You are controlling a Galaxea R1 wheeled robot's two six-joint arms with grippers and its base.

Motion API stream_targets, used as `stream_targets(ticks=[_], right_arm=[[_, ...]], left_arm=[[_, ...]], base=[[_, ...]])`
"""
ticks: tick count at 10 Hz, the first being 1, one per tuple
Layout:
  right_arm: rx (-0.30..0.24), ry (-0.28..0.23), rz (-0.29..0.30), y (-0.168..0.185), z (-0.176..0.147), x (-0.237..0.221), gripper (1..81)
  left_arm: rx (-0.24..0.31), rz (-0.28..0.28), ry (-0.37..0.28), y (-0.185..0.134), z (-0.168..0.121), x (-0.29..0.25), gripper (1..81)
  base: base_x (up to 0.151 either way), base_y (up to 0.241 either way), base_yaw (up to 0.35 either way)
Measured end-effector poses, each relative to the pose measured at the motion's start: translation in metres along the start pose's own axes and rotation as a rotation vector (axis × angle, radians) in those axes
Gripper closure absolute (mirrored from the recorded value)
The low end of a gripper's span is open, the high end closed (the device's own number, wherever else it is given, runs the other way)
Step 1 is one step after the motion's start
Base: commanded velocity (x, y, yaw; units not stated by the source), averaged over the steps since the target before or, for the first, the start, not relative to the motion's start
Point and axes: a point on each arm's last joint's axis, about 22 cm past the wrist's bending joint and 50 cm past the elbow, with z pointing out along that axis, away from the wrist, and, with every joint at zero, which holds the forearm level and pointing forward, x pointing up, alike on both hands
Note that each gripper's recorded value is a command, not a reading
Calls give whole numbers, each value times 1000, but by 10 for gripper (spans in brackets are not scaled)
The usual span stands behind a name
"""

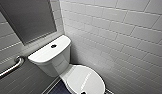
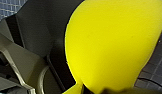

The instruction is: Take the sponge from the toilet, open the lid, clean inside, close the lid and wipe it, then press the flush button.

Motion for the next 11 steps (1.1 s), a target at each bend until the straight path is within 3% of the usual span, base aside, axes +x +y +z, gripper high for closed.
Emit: stream_targets(ticks=[4, 6, 8, 11], right_arm=[[-59, -13, -4, 12, 15, -34, 811], [-48, -7, 0, -2, 27, -38, 811], [-42, -13, 4, -7, 29, -44, 811], [-23, -16, 9, -21, 35, -48, 811]], left_arm=[[7, -84, 25, -8, -3, 9, 10], [-5, -108, 54, -9, -4, 17, 10], [-13, -165, 132, -24, -14, 40, 10], [-36, -170, 159, -21, -15, 47, 10]], base=[[0, 0, 0], [0, 0, 0], [0, 0, 0], [0, 0, 0]])
